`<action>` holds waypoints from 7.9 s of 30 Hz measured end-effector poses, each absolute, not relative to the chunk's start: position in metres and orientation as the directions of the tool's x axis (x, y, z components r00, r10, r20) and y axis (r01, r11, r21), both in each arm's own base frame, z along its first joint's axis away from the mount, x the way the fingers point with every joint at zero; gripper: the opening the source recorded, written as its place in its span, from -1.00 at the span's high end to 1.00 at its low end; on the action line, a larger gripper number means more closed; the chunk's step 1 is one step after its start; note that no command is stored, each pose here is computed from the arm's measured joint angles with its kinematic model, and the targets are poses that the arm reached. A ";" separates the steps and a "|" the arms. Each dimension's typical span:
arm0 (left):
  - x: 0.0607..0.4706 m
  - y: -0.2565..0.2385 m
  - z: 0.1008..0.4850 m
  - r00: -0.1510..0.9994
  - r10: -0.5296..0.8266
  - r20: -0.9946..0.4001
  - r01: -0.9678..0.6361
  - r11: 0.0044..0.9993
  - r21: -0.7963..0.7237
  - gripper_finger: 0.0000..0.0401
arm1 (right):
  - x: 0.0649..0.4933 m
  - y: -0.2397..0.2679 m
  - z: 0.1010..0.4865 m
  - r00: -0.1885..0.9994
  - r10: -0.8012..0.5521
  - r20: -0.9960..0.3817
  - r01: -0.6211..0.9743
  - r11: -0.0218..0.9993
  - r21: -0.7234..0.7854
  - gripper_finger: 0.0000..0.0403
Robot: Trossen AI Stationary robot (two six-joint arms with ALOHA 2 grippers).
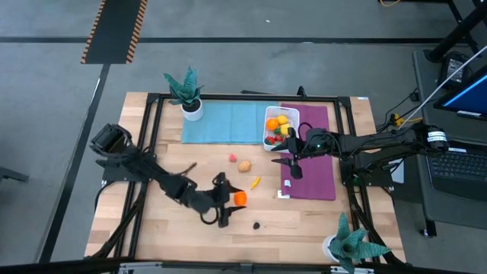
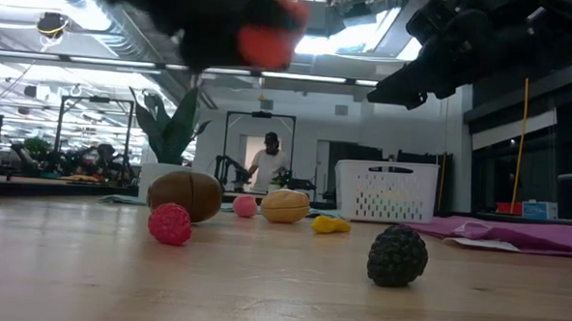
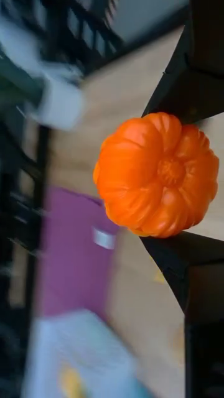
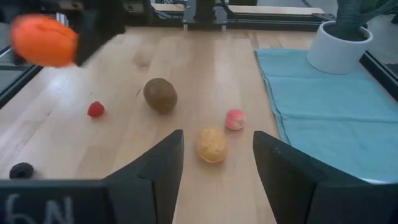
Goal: Pick and placing Produce into tupperware
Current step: Put the orange pumpkin into the white container
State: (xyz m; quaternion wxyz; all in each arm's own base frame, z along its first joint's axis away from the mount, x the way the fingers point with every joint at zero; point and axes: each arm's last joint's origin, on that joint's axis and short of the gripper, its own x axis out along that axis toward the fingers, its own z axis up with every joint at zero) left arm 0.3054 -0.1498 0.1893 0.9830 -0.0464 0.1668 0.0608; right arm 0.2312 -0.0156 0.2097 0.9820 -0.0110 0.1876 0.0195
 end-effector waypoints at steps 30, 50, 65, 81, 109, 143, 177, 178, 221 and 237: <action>0.265 0.000 0.156 0.971 -0.136 -0.195 0.097 0.975 -0.200 -0.18 | 0.233 -0.016 0.216 0.951 0.029 -0.309 -0.112 0.961 -0.253 0.03; 0.296 0.040 0.179 0.879 -0.199 -0.433 0.157 0.979 -0.131 -0.18 | 0.237 -0.019 0.221 0.970 -0.036 -0.239 -0.053 0.933 -0.356 0.03; 0.299 0.059 0.188 0.880 -0.150 -0.451 0.121 0.988 -0.093 -0.19 | 0.287 -0.026 0.216 0.932 -0.145 -0.331 -0.033 0.878 -0.478 -0.41; 0.293 0.076 0.187 0.873 -0.210 -0.441 0.156 0.975 -0.155 -0.19 | 0.311 0.000 0.225 0.944 -0.062 -0.324 -0.163 0.768 -0.620 -0.41; 0.288 0.069 0.187 0.829 -0.320 -0.458 0.213 0.939 -0.271 -0.19 | 0.380 0.003 0.207 0.873 -0.016 -0.488 -0.381 0.603 -0.701 -0.39; 0.288 0.068 0.188 0.820 -0.360 -0.446 0.247 0.924 -0.292 -0.19 | 0.385 0.004 0.204 0.889 0.014 -0.458 -0.381 0.577 -0.722 0.13; 0.250 0.059 0.240 0.870 -0.225 -0.438 0.224 0.973 -0.055 -0.31 | 0.380 -0.001 0.212 0.883 -0.143 -0.447 -0.222 0.711 -0.667 0.16; 0.250 0.059 0.240 0.873 -0.204 -0.443 0.206 0.978 -0.045 -0.31 | 0.380 -0.002 0.213 0.884 -0.145 -0.444 -0.213 0.722 -0.659 0.16; 0.178 0.059 0.210 0.982 0.107 -0.154 -0.097 0.992 0.075 -0.31 | 0.231 -0.034 0.201 0.967 -0.210 -0.146 0.188 0.970 -0.152 0.17; 0.176 0.067 0.210 0.907 0.388 -0.160 -0.374 0.921 0.114 -0.31 | 0.215 -0.046 0.191 0.725 -0.672 -0.151 0.662 0.740 -0.116 0.17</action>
